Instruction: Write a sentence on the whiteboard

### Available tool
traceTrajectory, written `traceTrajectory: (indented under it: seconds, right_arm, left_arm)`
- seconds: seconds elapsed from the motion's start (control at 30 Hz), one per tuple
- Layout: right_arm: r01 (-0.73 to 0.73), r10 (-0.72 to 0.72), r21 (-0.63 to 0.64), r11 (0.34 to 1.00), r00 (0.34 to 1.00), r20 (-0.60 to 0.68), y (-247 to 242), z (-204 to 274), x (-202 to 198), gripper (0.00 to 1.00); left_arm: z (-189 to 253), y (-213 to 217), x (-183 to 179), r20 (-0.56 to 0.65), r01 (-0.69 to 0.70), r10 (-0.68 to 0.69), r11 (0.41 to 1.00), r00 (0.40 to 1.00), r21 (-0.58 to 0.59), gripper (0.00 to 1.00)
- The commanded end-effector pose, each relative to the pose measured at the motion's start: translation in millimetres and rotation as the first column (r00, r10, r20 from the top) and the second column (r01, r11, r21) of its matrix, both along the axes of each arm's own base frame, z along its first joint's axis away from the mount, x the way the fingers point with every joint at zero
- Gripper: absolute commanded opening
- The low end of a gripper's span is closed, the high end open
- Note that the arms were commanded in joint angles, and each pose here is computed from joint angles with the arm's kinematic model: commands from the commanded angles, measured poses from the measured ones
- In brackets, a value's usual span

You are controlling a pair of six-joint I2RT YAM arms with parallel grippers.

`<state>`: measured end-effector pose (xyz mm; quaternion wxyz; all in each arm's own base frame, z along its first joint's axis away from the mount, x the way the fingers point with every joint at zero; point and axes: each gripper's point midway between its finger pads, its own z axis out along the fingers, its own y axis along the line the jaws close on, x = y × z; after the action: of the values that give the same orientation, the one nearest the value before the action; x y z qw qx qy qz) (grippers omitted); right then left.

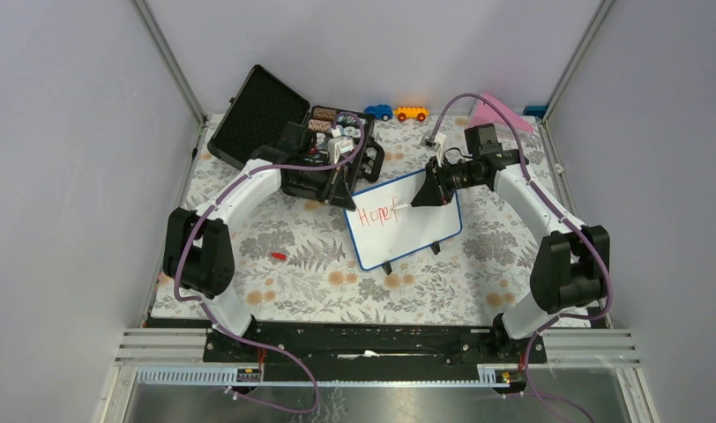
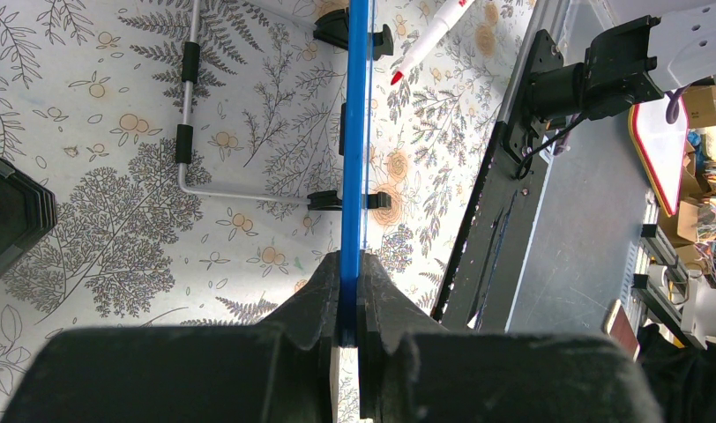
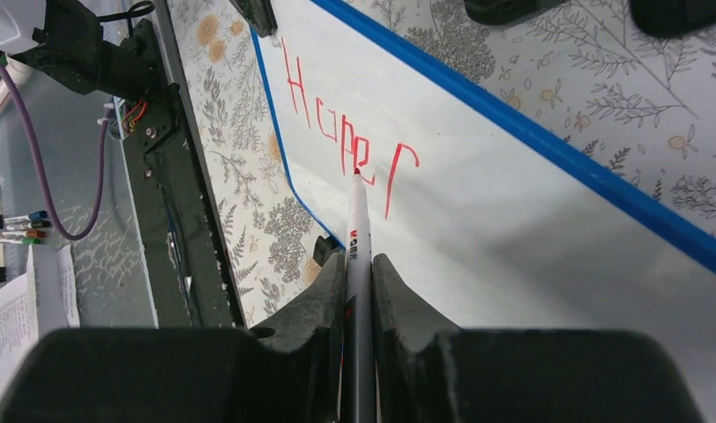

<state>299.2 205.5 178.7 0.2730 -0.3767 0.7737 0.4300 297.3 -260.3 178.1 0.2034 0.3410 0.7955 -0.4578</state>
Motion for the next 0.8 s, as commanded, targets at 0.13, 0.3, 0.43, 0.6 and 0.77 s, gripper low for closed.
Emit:
traceTrajectory:
  seconds: [0.13, 0.3, 0.43, 0.6, 0.77]
  right_arm:
    - [0.012, -0.012, 0.006, 1.000, 0.999, 0.048, 4, 10, 17, 0.00]
    - [0.012, -0.012, -0.001, 1.000, 0.999, 0.041, 4, 6, 17, 0.00]
    - [0.015, -0.015, -0.013, 1.000, 0.999, 0.037, 3, 0, 18, 0.00]
    - [0.017, -0.016, -0.025, 1.000, 0.999, 0.031, 2, -6, 21, 0.00]
    - [0.026, -0.024, -0.040, 0.999, 0.999, 0.040, 0, -7, 23, 0.00]
  left_arm:
    - [2, -3, 2, 0.042, 0.017, -0.018, 1.000, 0.999, 0.006, 0.00]
    - [2, -3, 2, 0.042, 0.016, -0.017, 1.000, 0.999, 0.007, 0.00]
    - [2, -3, 1, 0.042, 0.016, -0.017, 1.000, 0.999, 0.008, 0.00]
    - [2, -3, 1, 0.043, 0.016, -0.016, 1.000, 0.999, 0.008, 0.00]
    - [2, -2, 1, 0.046, 0.015, -0.016, 1.000, 0.999, 0.010, 0.00]
